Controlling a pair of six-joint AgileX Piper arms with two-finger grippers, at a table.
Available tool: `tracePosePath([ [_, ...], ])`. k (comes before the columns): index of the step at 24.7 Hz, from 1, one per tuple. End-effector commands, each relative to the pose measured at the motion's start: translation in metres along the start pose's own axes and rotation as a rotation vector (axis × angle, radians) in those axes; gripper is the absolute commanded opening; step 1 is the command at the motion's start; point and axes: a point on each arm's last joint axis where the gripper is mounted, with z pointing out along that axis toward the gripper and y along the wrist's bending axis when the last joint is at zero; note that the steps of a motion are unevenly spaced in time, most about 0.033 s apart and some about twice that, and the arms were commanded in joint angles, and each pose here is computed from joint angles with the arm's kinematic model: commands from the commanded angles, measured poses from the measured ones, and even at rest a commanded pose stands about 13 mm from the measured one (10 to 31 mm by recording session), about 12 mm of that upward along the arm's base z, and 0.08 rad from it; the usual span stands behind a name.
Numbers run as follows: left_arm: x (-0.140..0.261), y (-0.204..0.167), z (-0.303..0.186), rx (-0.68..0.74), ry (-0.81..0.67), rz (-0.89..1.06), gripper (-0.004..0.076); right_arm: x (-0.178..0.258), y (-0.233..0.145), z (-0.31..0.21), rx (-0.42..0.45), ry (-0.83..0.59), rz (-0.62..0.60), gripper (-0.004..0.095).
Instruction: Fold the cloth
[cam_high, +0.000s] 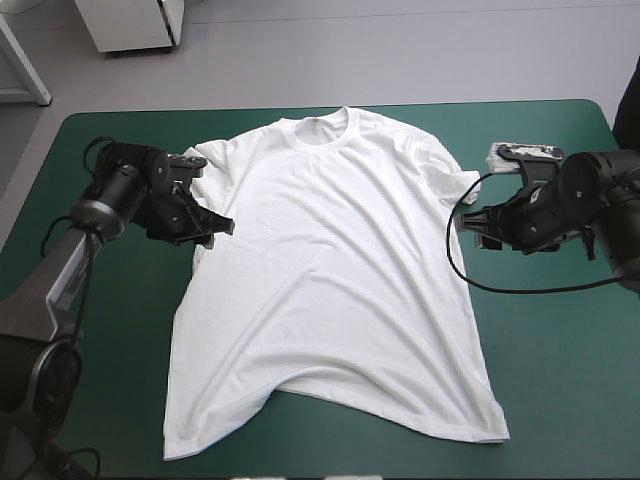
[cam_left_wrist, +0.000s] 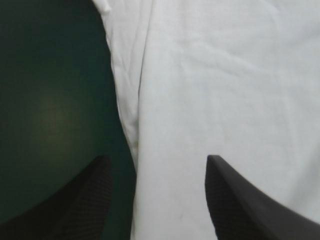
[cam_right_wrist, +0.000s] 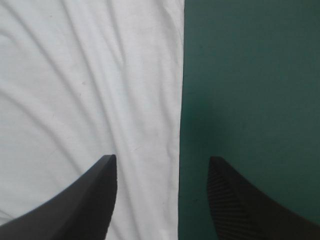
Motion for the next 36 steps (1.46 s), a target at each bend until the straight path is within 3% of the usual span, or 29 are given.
tracePosePath([
  [1,-0.020,0.008,-0.004,0.015,-0.066,-0.046,0.0407,-0.002,-0.003,-0.019,-0.005,-0.062,0.004,0.0509],
  [6,-0.032,0.037,0.022,0.013,-0.037,-0.130,0.0406,-0.002,-0.004,-0.019,-0.005,-0.062,-0.002,0.0509],
  [14,-0.041,0.039,0.076,0.016,0.034,-0.132,0.0390,-0.002,-0.005,-0.019,0.012,-0.063,-0.008,0.0466],
  [16,-0.041,0.038,0.087,0.019,0.057,-0.133,0.0311,-0.002,-0.005,-0.019,0.015,-0.065,-0.009,0.0449],
  [20,-0.041,0.031,0.095,0.027,0.079,-0.111,-0.0023,-0.006,-0.007,-0.010,0.033,-0.044,-0.011,0.0447],
  [29,-0.041,0.028,0.096,0.029,0.078,-0.096,-0.0022,-0.035,-0.010,0.041,0.039,0.010,-0.017,0.0448],
  [36,-0.041,0.027,0.095,0.043,0.077,-0.104,-0.0022,-0.082,-0.007,0.086,0.023,0.034,-0.019,0.0506],
])
